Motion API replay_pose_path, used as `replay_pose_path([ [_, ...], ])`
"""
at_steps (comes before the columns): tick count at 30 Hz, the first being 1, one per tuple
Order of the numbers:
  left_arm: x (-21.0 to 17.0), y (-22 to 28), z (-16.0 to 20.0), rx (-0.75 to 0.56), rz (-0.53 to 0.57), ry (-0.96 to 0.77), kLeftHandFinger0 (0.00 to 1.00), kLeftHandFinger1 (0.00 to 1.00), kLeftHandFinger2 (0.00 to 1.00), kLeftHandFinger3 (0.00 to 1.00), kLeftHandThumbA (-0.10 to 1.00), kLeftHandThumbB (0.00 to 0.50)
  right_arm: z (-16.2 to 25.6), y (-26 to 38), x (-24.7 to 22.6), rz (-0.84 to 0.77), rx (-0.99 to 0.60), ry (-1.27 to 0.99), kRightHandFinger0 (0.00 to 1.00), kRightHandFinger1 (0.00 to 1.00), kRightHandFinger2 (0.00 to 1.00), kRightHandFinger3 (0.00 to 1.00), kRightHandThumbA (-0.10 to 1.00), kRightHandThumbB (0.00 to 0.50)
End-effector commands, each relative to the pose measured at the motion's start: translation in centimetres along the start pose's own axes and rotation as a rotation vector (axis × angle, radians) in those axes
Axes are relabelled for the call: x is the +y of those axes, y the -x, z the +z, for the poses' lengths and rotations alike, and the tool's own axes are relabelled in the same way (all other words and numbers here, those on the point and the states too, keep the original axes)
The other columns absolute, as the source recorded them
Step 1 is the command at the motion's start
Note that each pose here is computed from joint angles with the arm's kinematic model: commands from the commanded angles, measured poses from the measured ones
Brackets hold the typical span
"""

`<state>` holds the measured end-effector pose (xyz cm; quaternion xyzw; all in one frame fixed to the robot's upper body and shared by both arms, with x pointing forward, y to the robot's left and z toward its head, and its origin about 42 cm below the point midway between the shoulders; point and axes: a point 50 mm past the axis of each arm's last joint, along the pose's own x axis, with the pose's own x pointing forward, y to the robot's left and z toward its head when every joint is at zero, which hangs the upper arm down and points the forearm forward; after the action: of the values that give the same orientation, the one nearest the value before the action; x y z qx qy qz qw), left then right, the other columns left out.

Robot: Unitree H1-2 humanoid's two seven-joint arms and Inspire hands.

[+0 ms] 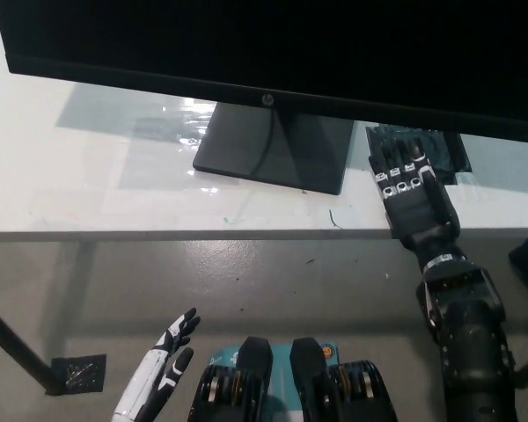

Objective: The monitor is being placed at the center of the desk and the robot uses its right hand to grab on the right side of the monitor and tilt the angle of the montior sideways.

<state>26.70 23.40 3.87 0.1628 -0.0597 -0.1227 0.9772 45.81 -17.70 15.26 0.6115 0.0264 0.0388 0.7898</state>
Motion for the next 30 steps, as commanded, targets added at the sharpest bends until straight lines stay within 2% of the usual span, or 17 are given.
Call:
replay_pose_path([
  [1,0.6,-0.2,0.7,-0.059,0.022,-0.006,1.00,1.00,1.00,1.00,1.00,0.320,0.9,-2.1,3.3,0.120,-0.005,0.015,1.00,1.00,1.00,1.00,1.00,0.334],
  [10,0.7,-0.3,0.8,-0.063,0.022,-0.009,1.00,1.00,1.00,1.00,1.00,0.308,1.3,-2.9,4.5,0.132,-0.012,0.031,1.00,1.00,1.00,1.00,1.00,0.325],
  [11,0.7,-0.2,0.8,-0.063,0.025,-0.011,1.00,1.00,1.00,1.00,1.00,0.308,1.4,-3.5,5.0,0.124,-0.015,0.040,1.00,1.00,1.00,1.00,1.00,0.339],
  [17,0.6,-0.2,0.8,-0.062,0.028,-0.010,1.00,1.00,1.00,1.00,1.00,0.307,1.5,-4.0,5.2,0.121,-0.015,0.047,1.00,1.00,1.00,1.00,1.00,0.344],
  [30,0.7,-0.2,0.7,-0.061,0.028,-0.005,1.00,1.00,1.00,1.00,1.00,0.313,2.1,-6.7,5.6,0.109,-0.029,0.076,1.00,1.00,1.00,1.00,1.00,0.315],
])
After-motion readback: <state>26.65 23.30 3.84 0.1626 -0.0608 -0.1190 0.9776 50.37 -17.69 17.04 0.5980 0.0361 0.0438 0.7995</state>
